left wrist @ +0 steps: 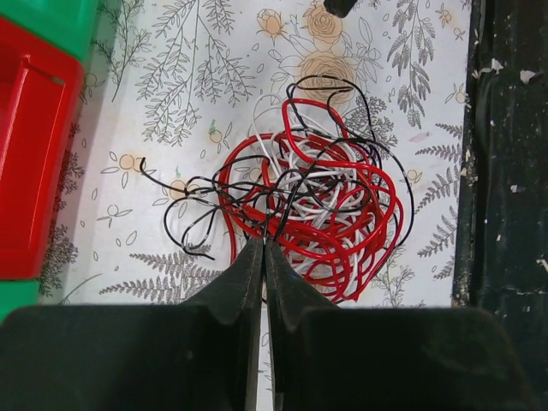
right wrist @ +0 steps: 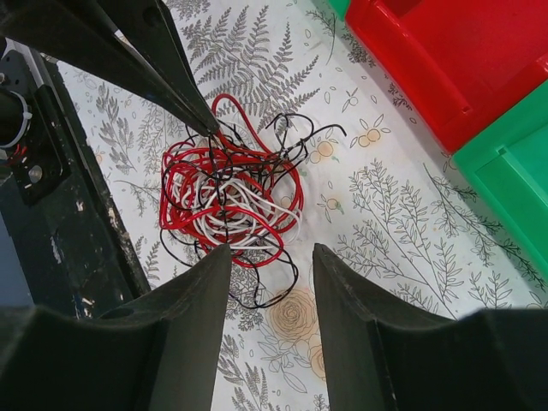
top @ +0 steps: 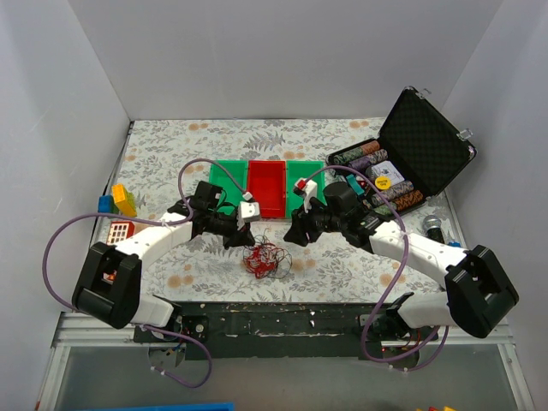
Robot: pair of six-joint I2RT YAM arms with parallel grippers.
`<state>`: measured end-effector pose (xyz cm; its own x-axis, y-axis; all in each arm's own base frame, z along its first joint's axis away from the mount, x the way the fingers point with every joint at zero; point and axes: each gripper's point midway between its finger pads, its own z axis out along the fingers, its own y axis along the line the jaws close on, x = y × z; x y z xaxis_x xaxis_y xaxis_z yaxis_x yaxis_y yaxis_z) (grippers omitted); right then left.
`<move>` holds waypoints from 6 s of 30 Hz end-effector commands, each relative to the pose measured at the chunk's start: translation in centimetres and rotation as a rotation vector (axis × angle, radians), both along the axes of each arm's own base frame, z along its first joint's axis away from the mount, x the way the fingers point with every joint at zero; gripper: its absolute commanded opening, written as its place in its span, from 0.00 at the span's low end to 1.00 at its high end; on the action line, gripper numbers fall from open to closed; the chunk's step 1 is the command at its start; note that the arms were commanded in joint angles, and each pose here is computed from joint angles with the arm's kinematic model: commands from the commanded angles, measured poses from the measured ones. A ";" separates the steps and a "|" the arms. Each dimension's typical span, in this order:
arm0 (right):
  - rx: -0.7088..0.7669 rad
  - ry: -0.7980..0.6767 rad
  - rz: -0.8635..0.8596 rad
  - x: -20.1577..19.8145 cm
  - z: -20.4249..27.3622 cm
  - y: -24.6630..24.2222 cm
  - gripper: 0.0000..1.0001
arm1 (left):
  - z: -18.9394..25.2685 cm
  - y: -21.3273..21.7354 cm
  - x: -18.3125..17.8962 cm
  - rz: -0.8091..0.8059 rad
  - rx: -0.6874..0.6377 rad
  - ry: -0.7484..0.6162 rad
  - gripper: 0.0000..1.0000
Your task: Untangle the cables
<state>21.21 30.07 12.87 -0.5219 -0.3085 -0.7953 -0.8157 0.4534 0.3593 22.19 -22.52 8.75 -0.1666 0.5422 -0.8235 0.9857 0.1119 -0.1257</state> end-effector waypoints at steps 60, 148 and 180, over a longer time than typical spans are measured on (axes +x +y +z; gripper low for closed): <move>0.081 -0.078 0.080 -2.8 -3.5 4.4 0.77 | 38.4 -3.7 0.3 0.263 -0.720 -0.158 0.00; -0.036 -0.135 0.063 -4.5 -3.5 0.6 0.59 | 30.1 11.1 19.5 1.156 -0.580 -0.746 0.00; -0.053 -0.134 0.040 -4.1 -3.8 0.4 0.55 | 23.1 14.7 20.9 1.244 -0.314 -0.856 0.00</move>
<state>16.62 30.10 8.42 -0.4214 -0.3803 -0.8233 -0.8665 0.4365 0.2419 42.97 -9.60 31.58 0.1765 0.1675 -0.9699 0.1676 0.9659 0.1973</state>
